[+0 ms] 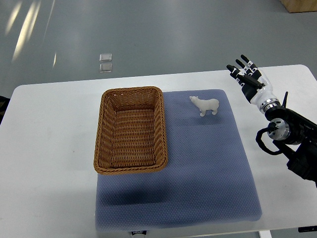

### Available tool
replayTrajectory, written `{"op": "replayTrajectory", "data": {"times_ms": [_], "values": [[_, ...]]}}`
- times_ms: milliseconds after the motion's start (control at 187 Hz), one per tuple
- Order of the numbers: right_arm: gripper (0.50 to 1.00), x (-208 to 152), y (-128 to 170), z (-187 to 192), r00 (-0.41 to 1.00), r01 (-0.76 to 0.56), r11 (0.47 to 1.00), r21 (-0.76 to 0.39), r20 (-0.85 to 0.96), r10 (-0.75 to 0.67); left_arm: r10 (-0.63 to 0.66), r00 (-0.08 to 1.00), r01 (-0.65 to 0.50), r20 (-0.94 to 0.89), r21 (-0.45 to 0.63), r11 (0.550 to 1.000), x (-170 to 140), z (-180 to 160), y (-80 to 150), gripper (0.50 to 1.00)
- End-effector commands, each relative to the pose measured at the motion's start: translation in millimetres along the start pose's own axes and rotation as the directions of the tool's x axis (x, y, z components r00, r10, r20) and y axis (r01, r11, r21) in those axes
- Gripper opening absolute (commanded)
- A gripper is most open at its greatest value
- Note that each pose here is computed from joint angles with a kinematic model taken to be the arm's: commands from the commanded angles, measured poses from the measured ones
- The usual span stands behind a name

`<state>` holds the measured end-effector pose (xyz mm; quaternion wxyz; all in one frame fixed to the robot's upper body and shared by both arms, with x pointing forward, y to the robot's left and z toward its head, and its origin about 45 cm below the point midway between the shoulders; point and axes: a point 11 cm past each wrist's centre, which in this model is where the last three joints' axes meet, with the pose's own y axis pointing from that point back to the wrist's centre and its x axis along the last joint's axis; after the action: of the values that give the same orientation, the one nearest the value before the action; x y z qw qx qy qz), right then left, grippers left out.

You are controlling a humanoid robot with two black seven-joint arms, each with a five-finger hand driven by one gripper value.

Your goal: Place white bear in brown basket with right hand

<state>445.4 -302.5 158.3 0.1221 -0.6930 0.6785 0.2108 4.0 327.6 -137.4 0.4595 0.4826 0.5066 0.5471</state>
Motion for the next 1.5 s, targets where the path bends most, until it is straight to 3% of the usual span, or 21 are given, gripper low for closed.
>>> {"op": "replayTrajectory", "data": {"times_ms": [0,1495], "values": [[0.924,0.8,0.8,1.4,1.000,-0.001,1.000,-0.003,-0.001,0.001,-0.003,1.000,0.003,-0.001,-0.001,1.000,-0.6,0.2,0.0,1.000],[0.924,1.0,-0.4,-3.8,1.000,0.007,1.000,0.003,-0.020,-0.007,0.003,1.000,-0.003,-0.010,-0.002,1.000,1.1,0.6,0.0,1.000]]}}
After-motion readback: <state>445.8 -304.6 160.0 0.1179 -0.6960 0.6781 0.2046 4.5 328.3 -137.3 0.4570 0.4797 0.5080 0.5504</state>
